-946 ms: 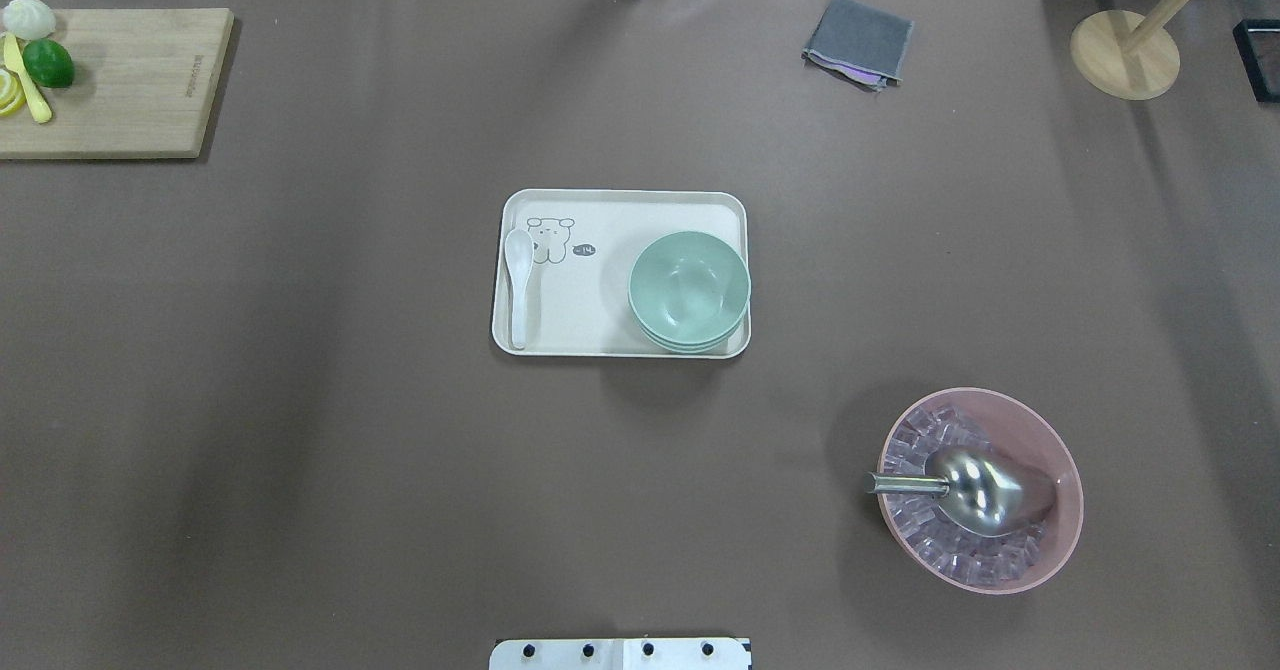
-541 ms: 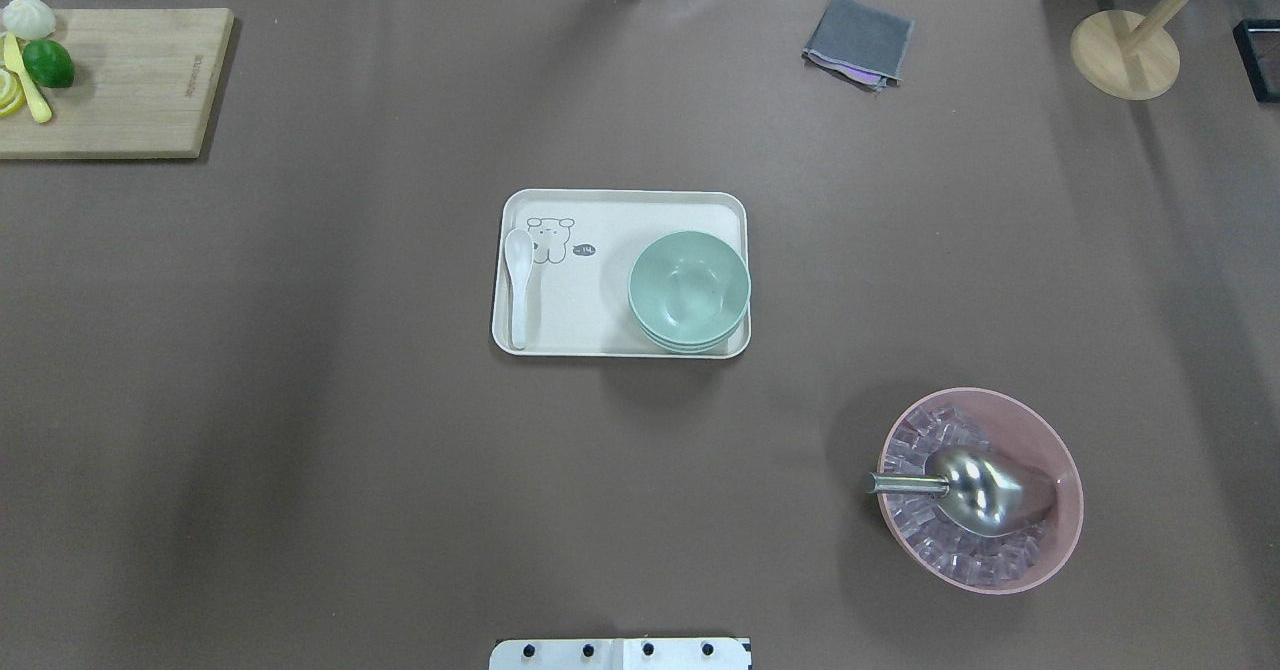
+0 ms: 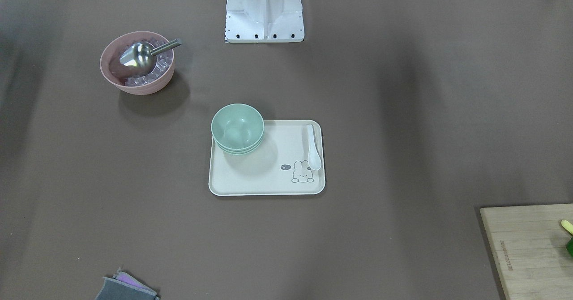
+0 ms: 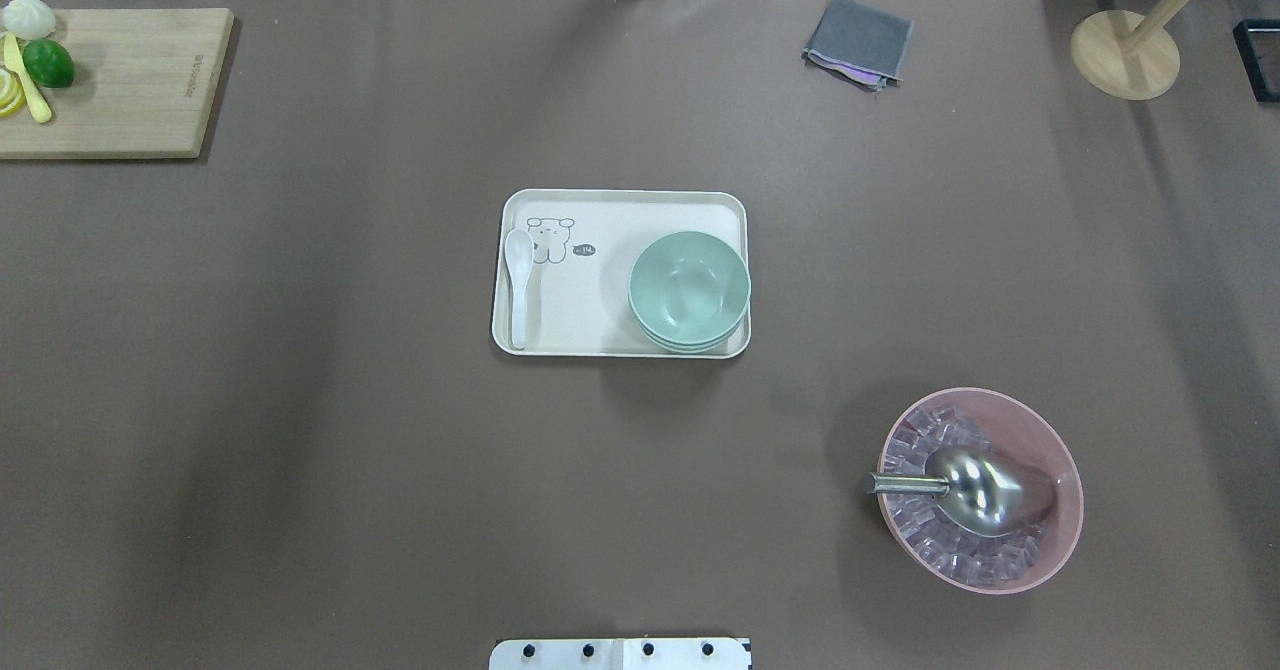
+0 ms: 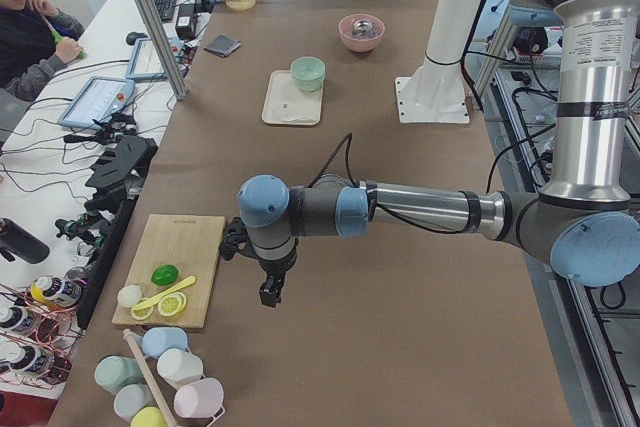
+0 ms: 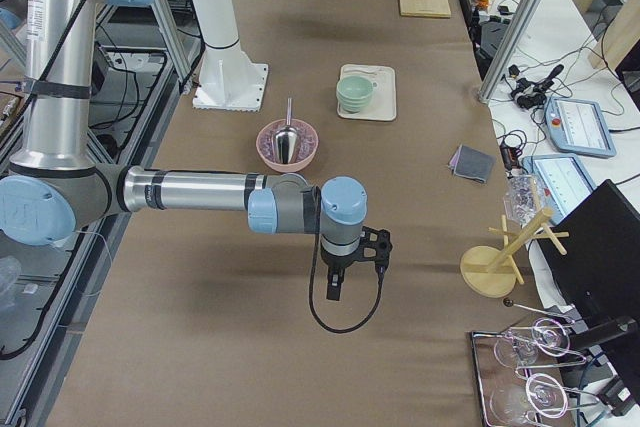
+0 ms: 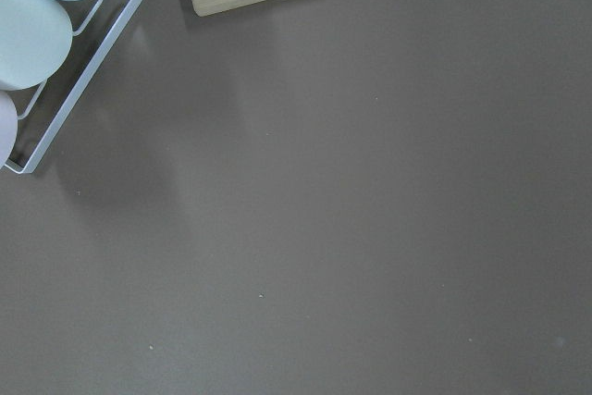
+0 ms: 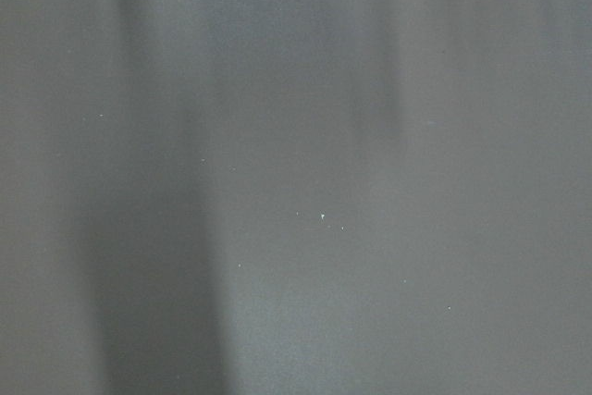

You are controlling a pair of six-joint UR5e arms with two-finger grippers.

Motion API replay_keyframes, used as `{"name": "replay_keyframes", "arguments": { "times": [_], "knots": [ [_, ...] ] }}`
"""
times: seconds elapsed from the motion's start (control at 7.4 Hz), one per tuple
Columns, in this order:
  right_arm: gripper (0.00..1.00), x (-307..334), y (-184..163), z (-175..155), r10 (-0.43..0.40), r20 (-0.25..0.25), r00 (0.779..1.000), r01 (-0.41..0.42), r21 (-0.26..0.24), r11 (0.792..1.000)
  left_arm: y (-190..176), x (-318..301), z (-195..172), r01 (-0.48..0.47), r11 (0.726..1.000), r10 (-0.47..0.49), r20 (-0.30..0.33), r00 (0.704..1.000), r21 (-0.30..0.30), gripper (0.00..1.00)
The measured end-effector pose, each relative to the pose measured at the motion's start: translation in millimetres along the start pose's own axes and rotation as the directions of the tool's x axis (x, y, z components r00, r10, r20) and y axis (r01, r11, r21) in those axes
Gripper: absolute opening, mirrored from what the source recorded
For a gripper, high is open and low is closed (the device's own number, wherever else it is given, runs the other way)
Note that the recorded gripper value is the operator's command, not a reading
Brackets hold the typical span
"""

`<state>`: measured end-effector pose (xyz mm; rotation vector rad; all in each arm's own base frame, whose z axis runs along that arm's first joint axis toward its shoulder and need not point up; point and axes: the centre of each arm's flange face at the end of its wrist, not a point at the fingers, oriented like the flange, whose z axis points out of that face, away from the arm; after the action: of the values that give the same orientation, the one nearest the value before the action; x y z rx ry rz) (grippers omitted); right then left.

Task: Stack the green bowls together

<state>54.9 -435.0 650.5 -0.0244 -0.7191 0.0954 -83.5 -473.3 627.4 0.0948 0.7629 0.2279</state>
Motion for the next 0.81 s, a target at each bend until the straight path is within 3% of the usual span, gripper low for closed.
{"name": "replay_keyframes", "arguments": {
  "times": [0.81],
  "knots": [
    [1.0, -4.2, -0.2, 3.3, -0.008, 0.0, 1.0, 0.008, -0.008, 1.0, -0.5, 0.0, 0.1, 0.0, 1.0, 0.0, 0.0, 1.0, -0.001, 0.98]
  ]
}}
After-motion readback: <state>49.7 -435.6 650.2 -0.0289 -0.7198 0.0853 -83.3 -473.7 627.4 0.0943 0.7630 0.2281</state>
